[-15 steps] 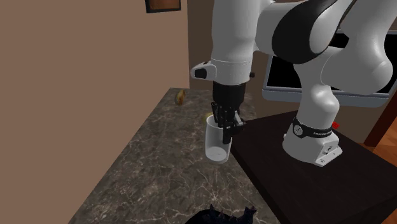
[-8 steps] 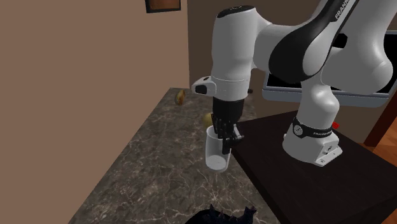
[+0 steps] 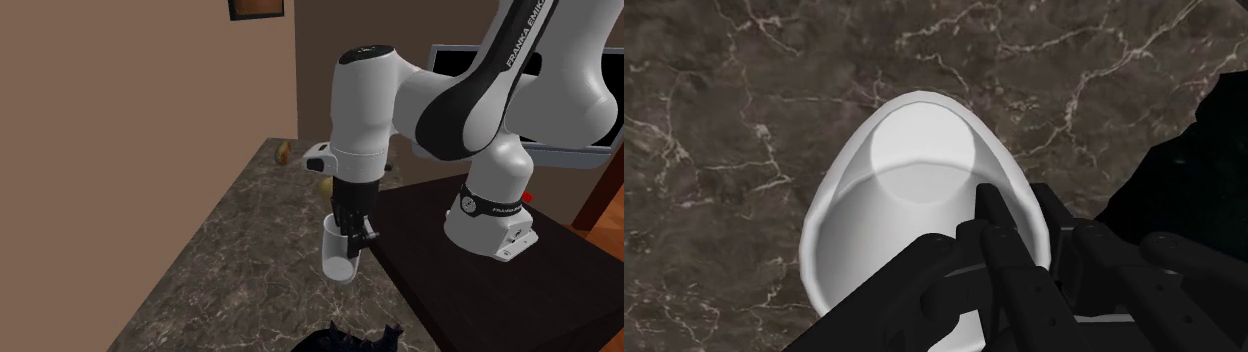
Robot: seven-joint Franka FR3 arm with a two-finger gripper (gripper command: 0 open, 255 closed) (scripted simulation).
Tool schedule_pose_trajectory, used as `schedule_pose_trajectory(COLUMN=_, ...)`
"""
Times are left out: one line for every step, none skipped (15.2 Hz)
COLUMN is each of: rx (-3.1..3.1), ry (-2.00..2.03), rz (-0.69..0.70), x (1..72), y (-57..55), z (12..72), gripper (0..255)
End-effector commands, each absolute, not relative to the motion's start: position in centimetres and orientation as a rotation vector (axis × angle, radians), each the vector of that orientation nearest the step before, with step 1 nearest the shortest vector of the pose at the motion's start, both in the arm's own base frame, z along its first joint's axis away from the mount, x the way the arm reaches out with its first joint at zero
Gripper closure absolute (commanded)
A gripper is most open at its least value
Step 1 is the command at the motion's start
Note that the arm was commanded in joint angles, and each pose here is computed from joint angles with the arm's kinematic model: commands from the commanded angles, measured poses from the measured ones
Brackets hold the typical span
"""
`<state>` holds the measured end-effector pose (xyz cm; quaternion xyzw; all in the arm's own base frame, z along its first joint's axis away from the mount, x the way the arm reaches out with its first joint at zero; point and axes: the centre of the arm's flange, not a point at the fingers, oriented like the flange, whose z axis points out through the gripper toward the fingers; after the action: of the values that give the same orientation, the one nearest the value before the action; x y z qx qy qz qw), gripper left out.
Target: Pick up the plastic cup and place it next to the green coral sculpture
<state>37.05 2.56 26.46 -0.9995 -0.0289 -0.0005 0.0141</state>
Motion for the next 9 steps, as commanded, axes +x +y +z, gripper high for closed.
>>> schedule_pose_trajectory(rx=-3.112, ry=-0.09, rz=-0.003, x=37.0, y=2.6, z=25.4, gripper=255)
schedule_pose_trajectory(rx=-3.112, ry=-0.09, rz=-0.003, x=37.0, y=2.6, z=24.8, gripper=255)
schedule_pose_trajectory(rx=-3.112, ry=-0.09, rz=-0.003, x=37.0, y=2.6, z=24.3, gripper=255)
schedule_pose_trajectory(rx=-3.112, ry=-0.09, rz=-0.003, x=37.0, y=2.6, z=23.8, gripper=255)
schedule_pose_trajectory(rx=-3.112, ry=-0.09, rz=-0.003, x=37.0, y=2.6, z=23.8, gripper=255)
schedule_pose_trajectory(rx=-3.112, ry=-0.09, rz=-0.003, x=37.0, y=2.6, z=23.8, gripper=255)
schedule_pose_trajectory(rx=-3.112, ry=-0.09, rz=-0.003, x=37.0, y=2.6, z=23.8, gripper=255)
schedule_pose_trajectory(rx=-3.112, ry=-0.09, rz=-0.003, x=37.0, y=2.6, z=23.8, gripper=255)
schedule_pose_trajectory(rx=-3.112, ry=-0.09, rz=-0.003, x=37.0, y=2.6, z=23.8, gripper=255)
